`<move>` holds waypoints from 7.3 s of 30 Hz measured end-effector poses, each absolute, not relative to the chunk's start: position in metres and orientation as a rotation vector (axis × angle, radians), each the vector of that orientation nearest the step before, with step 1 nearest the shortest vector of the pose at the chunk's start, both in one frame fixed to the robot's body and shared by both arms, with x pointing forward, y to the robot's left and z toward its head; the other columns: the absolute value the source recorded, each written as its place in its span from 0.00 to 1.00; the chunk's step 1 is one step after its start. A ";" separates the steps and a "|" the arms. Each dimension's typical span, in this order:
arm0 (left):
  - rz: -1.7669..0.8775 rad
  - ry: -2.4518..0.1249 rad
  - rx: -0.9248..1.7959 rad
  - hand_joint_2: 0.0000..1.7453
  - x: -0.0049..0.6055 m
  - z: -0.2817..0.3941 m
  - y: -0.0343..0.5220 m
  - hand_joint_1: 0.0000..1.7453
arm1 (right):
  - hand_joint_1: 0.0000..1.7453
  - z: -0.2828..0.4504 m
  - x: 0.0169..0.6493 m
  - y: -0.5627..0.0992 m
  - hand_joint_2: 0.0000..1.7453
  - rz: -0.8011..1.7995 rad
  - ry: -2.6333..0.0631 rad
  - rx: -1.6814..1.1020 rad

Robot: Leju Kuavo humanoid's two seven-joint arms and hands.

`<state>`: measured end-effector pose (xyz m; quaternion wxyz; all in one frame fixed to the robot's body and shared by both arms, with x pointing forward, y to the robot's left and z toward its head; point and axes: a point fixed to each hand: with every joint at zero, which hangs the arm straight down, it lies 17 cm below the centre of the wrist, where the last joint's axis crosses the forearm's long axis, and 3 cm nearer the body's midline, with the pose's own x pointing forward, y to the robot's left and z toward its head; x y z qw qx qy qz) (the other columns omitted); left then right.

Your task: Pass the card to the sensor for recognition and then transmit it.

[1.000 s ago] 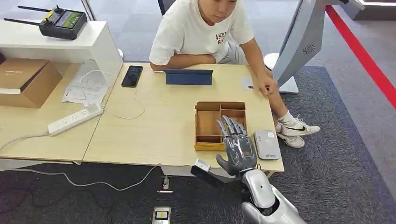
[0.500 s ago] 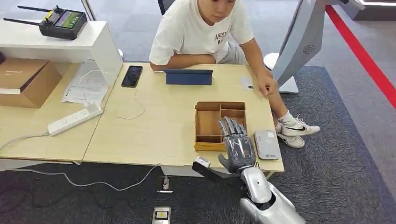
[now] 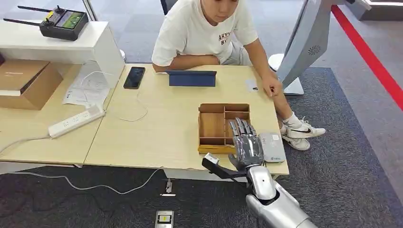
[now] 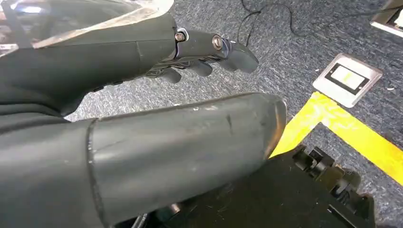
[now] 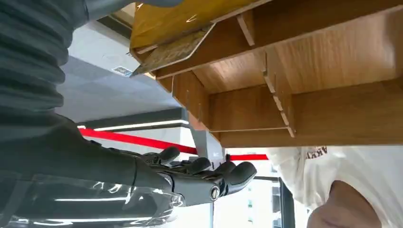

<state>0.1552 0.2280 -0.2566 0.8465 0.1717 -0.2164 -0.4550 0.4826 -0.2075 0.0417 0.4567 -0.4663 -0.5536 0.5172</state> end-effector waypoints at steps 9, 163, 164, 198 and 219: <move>-0.951 -0.453 0.363 0.00 0.155 -0.257 0.229 0.00 | 0.00 0.027 0.486 -0.226 1.00 1.279 -1.304 -1.159; -0.974 -0.472 0.353 0.00 0.153 -0.257 0.224 0.00 | 1.00 0.172 0.503 -0.202 1.00 0.922 -1.741 -1.099; -0.976 -0.472 0.352 0.00 0.153 -0.257 0.224 0.00 | 1.00 0.177 0.503 -0.200 1.00 0.925 -1.750 -1.102; -1.084 -0.489 0.335 0.00 0.173 -0.252 0.212 0.00 | 0.00 0.227 0.586 -0.130 0.00 1.146 -1.745 -1.101; -0.997 -0.475 0.343 0.00 0.152 -0.257 0.219 0.00 | 0.00 0.279 0.544 -0.158 1.00 0.516 -2.023 -0.727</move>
